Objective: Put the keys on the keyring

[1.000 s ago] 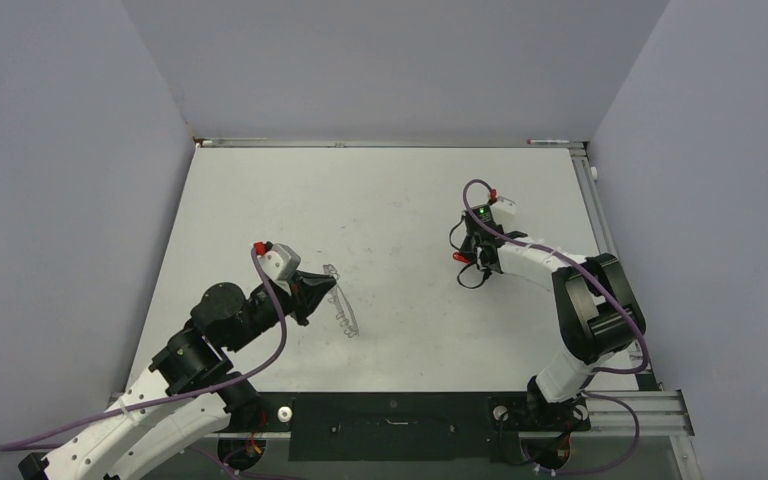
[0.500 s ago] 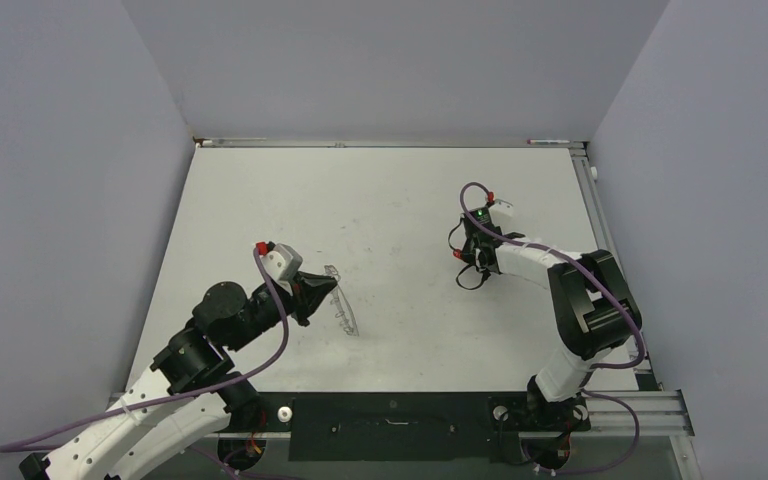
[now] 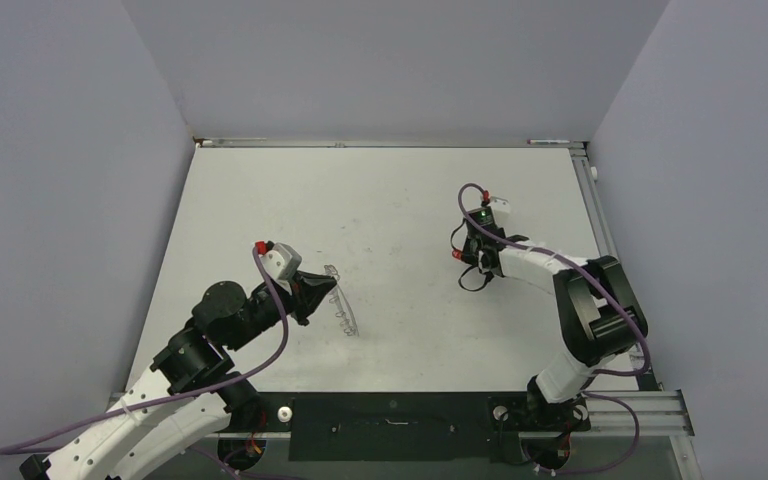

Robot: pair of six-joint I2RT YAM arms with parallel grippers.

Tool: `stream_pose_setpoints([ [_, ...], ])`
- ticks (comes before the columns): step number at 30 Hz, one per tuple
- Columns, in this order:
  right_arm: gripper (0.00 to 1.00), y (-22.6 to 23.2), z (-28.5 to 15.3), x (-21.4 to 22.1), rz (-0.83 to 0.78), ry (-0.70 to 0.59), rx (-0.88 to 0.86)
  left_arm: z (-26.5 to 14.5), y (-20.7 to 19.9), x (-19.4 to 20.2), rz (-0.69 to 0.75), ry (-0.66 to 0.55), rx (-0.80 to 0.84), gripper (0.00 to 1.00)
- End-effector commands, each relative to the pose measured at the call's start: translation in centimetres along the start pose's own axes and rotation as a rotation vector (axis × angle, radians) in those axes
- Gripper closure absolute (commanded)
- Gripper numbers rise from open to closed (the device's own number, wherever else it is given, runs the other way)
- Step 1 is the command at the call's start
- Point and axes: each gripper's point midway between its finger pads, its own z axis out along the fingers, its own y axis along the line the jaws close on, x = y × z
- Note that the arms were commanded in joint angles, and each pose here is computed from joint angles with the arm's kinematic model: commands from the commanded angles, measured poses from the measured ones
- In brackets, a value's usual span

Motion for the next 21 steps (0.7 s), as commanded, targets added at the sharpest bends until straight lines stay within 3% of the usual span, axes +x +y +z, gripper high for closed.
stream_pose_setpoints([
  [1, 0.95, 3.1, -3.2, -3.3, -0.115, -0.118, -0.158, 0.0, -0.7, -2.1, -0.007, -0.075, 0.032, 1.00],
  [6, 0.95, 8.2, -7.4, -2.0, -0.306, -0.180, -0.343, -0.1, -0.7, -2.2, -0.009, -0.080, 0.036, 1.00],
  [11, 0.95, 12.1, -9.6, 4.0, -0.440, -0.072, -0.551, -0.3, -0.7, -2.4, -0.009, -0.091, 0.037, 1.00],
  [17, 0.95, 12.6, -11.3, 10.2, -0.599, 0.063, -0.630, -0.4, -0.8, -2.5, -0.012, -0.095, 0.040, 1.00],
  [21, 0.95, 12.1, -11.8, 12.4, -0.612, 0.111, -0.657, -0.4, -0.8, -2.5, -0.012, -0.097, 0.041, 1.00],
])
